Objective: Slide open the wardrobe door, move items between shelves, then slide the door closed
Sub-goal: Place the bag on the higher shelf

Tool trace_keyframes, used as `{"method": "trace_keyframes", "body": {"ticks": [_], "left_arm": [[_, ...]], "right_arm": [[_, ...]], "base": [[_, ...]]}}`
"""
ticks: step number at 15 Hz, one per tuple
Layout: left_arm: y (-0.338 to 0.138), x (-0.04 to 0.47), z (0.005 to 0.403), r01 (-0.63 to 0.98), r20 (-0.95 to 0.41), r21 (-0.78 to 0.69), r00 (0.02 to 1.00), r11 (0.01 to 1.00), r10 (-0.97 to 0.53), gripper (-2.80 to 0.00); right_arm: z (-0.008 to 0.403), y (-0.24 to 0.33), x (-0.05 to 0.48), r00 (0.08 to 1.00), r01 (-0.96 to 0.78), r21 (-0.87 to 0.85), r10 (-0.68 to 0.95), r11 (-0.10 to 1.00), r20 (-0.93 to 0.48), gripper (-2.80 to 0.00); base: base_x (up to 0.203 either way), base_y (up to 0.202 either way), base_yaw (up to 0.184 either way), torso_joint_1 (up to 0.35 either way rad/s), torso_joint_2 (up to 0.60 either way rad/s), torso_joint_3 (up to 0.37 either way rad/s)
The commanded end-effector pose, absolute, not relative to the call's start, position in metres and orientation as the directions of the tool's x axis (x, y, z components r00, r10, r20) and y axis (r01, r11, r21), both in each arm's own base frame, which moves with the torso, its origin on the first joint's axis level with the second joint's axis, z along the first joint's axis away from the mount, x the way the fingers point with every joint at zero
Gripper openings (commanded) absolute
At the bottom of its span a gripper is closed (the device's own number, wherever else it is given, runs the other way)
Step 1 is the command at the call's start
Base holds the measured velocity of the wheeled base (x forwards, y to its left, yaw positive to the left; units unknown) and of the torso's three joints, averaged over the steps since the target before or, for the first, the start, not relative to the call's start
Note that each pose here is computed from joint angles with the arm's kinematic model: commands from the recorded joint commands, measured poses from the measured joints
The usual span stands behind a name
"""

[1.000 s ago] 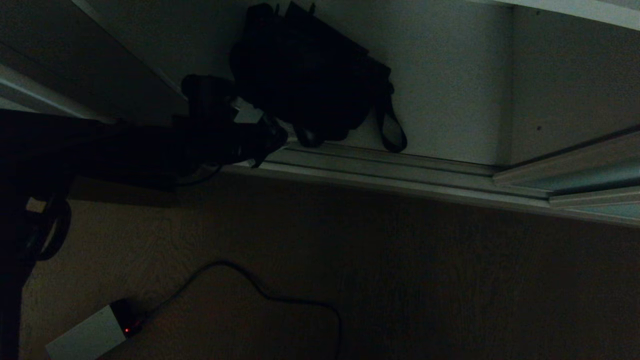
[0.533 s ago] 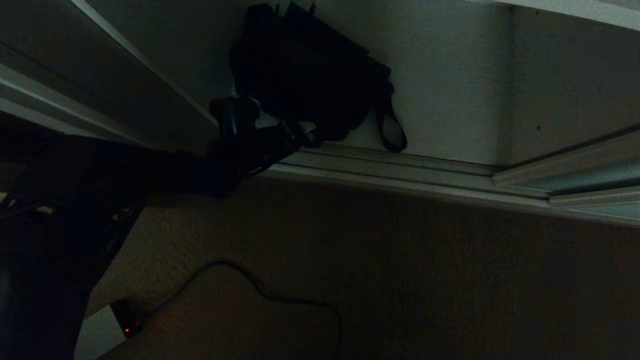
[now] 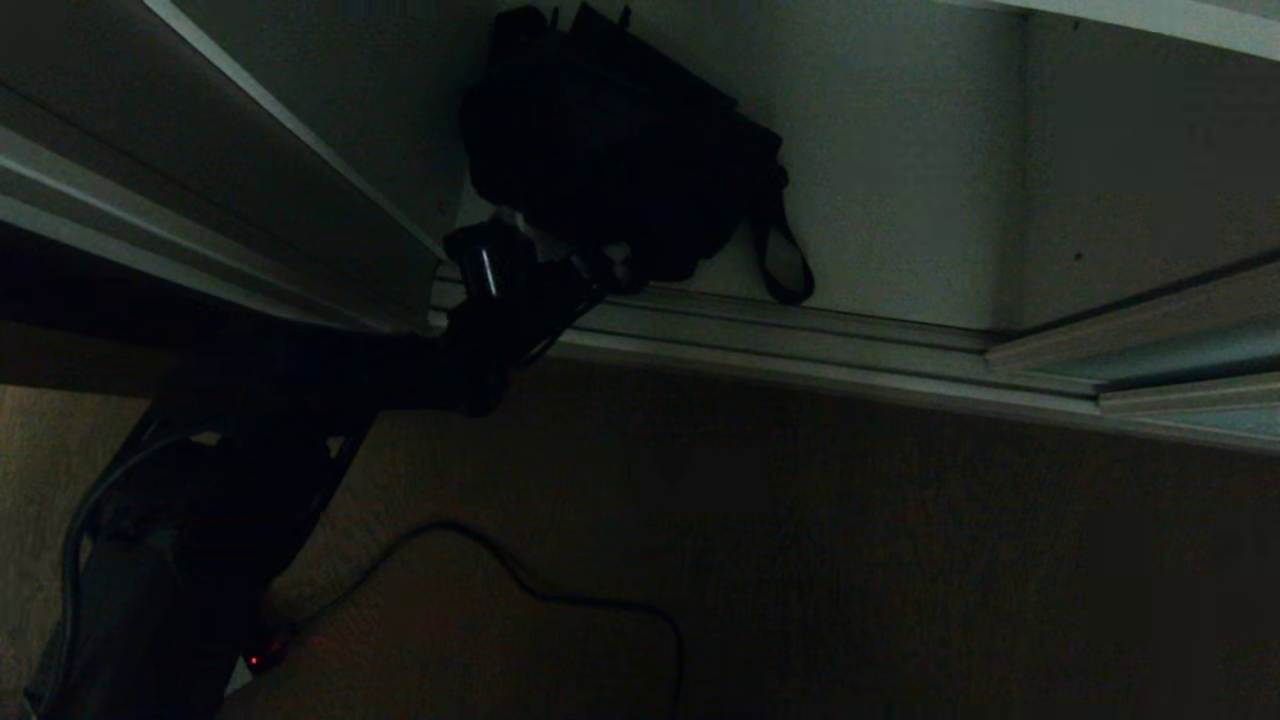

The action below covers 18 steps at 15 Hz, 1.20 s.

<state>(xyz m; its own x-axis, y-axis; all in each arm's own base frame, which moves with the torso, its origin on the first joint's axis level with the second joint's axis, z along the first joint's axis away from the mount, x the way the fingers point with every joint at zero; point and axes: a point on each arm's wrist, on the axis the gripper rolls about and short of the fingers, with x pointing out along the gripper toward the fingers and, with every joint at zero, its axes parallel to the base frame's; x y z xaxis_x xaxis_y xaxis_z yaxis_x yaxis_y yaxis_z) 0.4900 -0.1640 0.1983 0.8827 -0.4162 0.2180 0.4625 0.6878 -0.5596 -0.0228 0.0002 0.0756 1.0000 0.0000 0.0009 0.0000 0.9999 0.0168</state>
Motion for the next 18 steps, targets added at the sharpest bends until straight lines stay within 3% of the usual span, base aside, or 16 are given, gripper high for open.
{"method": "trace_keyframes", "body": {"ticks": [1, 16, 18], "left_arm": [[-0.166, 0.490, 0.201, 0.495, 0.267, -0.543, 0.868, 0.678, -0.419, 0.00], [-0.171, 0.484, 0.211, 0.586, 0.290, -0.507, 0.807, 0.632, -0.515, 0.00], [-0.168, 0.476, 0.227, 0.607, 0.333, -0.491, 0.794, 0.625, -0.509, 0.00]], "right_arm": [[0.076, 0.000, -0.023, 1.000, -0.001, 0.017, 0.001, 1.000, 0.002, -2.80], [0.076, 0.000, -0.023, 1.000, 0.000, 0.017, 0.000, 1.000, 0.002, -2.80], [0.076, 0.000, -0.023, 1.000, -0.002, 0.017, 0.002, 1.000, 0.002, -2.80]], "base": [[0.000, 0.000, 0.000, 0.000, 0.00, 0.000], [0.000, 0.000, 0.000, 0.000, 0.00, 0.000], [0.000, 0.000, 0.000, 0.000, 0.00, 0.000]]}}
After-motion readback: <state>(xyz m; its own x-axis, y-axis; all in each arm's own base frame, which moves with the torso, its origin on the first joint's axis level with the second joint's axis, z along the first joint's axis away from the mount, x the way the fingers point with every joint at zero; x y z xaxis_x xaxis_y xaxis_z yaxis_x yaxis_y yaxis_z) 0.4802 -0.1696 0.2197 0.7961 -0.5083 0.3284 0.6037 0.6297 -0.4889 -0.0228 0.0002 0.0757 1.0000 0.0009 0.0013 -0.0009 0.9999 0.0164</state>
